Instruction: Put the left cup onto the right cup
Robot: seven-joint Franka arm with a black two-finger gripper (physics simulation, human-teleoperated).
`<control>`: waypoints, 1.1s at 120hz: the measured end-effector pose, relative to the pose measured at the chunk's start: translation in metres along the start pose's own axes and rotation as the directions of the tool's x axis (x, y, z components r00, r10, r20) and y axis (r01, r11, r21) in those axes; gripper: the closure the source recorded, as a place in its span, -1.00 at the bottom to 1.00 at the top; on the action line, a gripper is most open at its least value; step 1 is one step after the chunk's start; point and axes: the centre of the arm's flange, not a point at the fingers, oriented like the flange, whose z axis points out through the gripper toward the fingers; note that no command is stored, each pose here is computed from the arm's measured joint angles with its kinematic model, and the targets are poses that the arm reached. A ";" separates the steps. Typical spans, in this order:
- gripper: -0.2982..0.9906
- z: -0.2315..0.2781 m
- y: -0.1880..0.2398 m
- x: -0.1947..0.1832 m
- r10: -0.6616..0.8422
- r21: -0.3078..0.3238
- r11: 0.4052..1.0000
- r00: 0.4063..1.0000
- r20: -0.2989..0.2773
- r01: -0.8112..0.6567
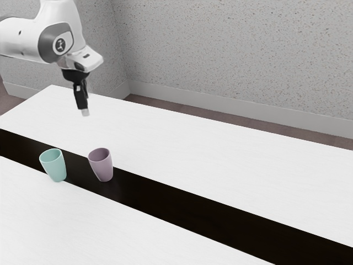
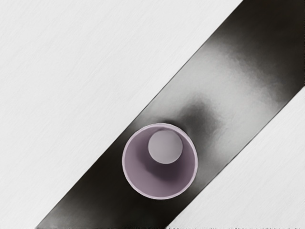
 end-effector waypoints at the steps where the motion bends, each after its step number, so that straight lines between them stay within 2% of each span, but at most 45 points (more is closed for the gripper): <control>1: -0.54 0.000 0.000 0.000 0.000 -0.001 1.000 1.000 0.000 0.000; 33: -0.54 0.014 0.012 -0.012 -0.013 -0.024 1.000 1.000 0.005 0.013; 61: -0.54 0.042 0.017 -0.028 -0.030 -0.056 0.998 0.999 0.041 0.032; 95: -0.54 0.059 0.006 -0.047 -0.064 -0.061 0.996 0.996 0.065 0.068; 132: -0.54 0.089 -0.016 -0.088 -0.137 -0.076 0.987 0.986 0.100 0.145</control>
